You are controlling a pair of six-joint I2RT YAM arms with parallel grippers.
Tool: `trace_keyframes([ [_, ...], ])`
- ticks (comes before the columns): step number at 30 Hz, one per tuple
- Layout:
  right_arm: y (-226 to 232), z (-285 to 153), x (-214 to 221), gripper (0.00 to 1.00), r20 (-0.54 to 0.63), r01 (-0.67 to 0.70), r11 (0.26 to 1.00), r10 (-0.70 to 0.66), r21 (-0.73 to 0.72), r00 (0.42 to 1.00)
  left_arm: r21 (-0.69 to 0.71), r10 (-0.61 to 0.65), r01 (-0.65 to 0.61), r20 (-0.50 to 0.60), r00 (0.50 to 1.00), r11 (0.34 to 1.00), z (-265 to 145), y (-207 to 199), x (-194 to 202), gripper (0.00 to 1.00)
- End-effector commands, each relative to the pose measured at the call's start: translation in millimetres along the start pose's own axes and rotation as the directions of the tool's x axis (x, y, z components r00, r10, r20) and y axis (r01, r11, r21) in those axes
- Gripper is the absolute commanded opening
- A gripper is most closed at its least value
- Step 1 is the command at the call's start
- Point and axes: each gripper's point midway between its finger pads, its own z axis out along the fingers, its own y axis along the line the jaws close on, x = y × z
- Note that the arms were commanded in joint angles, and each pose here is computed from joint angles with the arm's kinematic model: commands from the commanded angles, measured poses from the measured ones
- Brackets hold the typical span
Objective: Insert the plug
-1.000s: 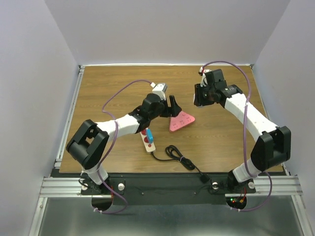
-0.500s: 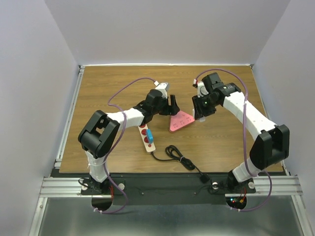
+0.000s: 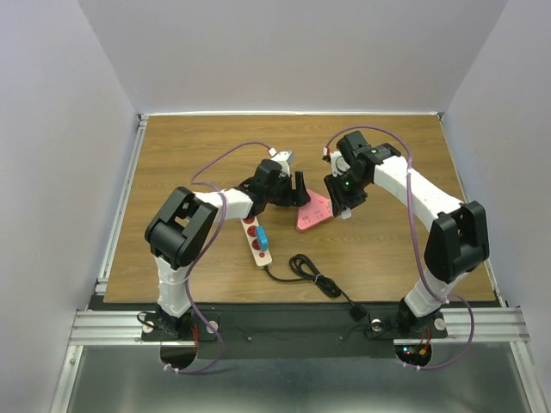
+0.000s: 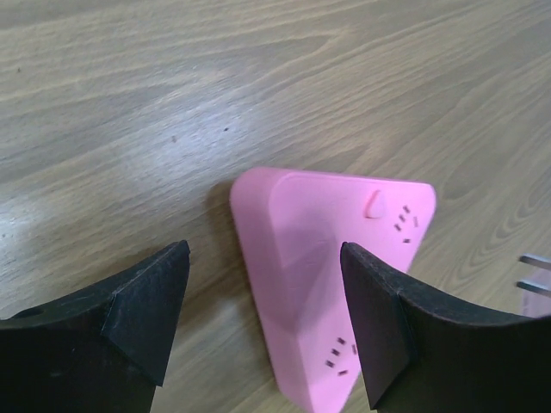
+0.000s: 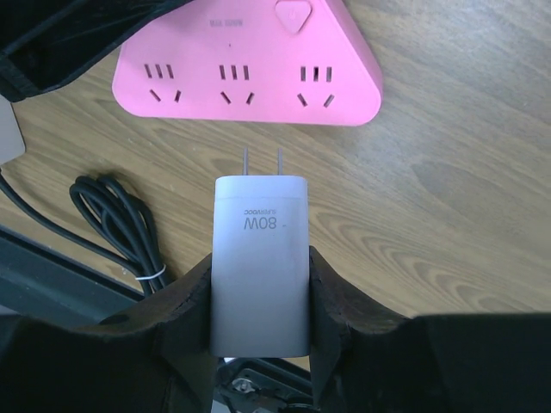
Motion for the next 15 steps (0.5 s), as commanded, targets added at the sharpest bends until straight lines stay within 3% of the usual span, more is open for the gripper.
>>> trace_keyframes([
  [1, 2, 0, -13, 0.00, 0.016, 0.042, 0.999, -0.042, 0.008, 0.999, 0.068, 0.001, -0.002, 0.023, 1.000, 0.998, 2, -12, -16, 0.81],
  [15, -13, 22, -9, 0.00, -0.061, 0.029, 0.996, -0.024, 0.085, 0.998, 0.222, -0.090, 0.096, -0.041, 0.995, 0.970, 8, -22, 5, 0.79],
])
